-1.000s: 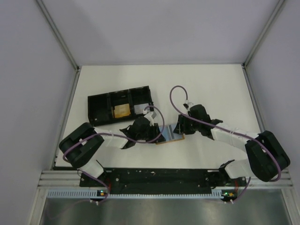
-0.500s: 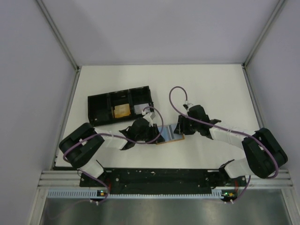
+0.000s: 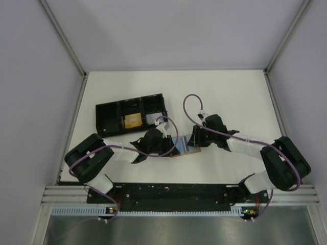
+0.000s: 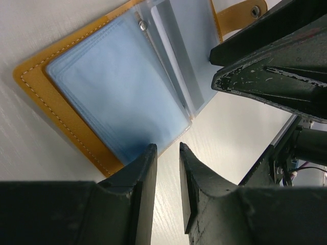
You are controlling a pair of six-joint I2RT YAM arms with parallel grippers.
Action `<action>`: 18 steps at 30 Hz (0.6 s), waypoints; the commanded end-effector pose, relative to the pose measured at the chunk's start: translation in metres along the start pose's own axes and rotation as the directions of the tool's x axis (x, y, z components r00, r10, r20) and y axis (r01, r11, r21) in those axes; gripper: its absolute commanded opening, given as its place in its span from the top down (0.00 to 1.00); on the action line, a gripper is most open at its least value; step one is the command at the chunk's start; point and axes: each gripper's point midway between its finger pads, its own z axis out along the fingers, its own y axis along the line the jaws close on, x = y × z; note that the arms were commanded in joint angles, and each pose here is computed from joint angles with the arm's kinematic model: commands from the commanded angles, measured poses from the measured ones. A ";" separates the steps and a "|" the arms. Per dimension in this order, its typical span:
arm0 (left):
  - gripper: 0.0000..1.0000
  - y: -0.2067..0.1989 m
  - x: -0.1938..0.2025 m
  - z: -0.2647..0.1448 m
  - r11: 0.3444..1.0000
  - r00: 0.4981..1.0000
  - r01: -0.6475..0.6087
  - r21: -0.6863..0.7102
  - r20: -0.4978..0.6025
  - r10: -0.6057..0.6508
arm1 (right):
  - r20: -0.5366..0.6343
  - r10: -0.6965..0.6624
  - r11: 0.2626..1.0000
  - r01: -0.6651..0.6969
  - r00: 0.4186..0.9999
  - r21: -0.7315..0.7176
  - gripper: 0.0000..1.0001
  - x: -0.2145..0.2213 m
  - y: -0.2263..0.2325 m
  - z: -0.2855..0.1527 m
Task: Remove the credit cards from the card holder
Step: Remove the credit card from the card holder.
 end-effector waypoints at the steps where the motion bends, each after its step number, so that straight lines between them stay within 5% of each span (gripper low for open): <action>1: 0.71 -0.003 0.003 0.003 1.000 1.000 -0.002 0.014 -0.008 0.002 | -0.011 0.011 0.999 -0.012 1.000 -0.044 0.60 0.003 0.009 0.007; 18: 0.71 -0.004 0.005 0.005 1.000 1.000 -0.003 0.008 -0.018 0.003 | 0.024 -0.003 0.997 0.002 1.000 0.073 0.57 -0.004 -0.002 -0.018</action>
